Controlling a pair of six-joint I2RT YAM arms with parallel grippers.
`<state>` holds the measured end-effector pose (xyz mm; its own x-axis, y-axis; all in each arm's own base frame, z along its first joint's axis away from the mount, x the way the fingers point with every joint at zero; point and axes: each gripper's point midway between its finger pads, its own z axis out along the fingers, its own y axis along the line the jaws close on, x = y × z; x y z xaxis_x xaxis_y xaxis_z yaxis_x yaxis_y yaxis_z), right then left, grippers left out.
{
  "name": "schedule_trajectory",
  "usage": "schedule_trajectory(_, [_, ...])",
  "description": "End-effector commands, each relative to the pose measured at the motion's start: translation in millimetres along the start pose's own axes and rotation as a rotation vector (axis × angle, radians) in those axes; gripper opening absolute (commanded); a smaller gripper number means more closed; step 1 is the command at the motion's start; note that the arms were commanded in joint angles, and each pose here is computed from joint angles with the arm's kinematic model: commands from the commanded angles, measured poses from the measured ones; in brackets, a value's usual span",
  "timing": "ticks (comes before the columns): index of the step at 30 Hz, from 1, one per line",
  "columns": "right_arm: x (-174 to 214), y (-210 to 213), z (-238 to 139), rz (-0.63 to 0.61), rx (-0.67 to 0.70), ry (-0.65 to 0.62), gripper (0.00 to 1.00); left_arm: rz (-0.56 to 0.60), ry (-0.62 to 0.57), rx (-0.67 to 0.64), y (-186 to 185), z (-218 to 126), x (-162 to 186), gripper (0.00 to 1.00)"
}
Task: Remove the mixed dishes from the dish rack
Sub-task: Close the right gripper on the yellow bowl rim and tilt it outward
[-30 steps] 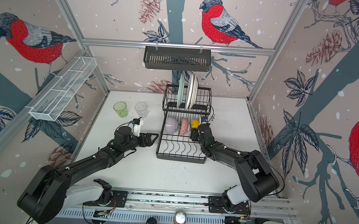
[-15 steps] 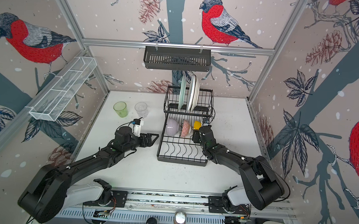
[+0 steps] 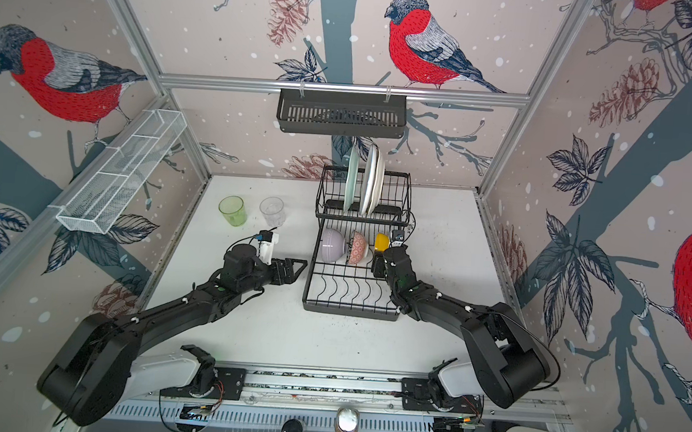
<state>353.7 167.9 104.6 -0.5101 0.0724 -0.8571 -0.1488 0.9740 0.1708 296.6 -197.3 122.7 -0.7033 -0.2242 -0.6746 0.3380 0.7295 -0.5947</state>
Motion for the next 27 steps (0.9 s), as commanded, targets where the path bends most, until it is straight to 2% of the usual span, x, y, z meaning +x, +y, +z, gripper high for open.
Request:
schedule_trajectory(1, [-7.4,8.0,0.6,0.004,-0.028,-0.038,0.65,0.019,-0.044,0.021,-6.5,0.2,-12.2,0.97])
schedule_trajectory(27, [-20.8,11.6,-28.0,-0.007,-0.026,-0.167,0.62,0.025,-0.037,0.021,-7.1,1.8,-11.3,0.97])
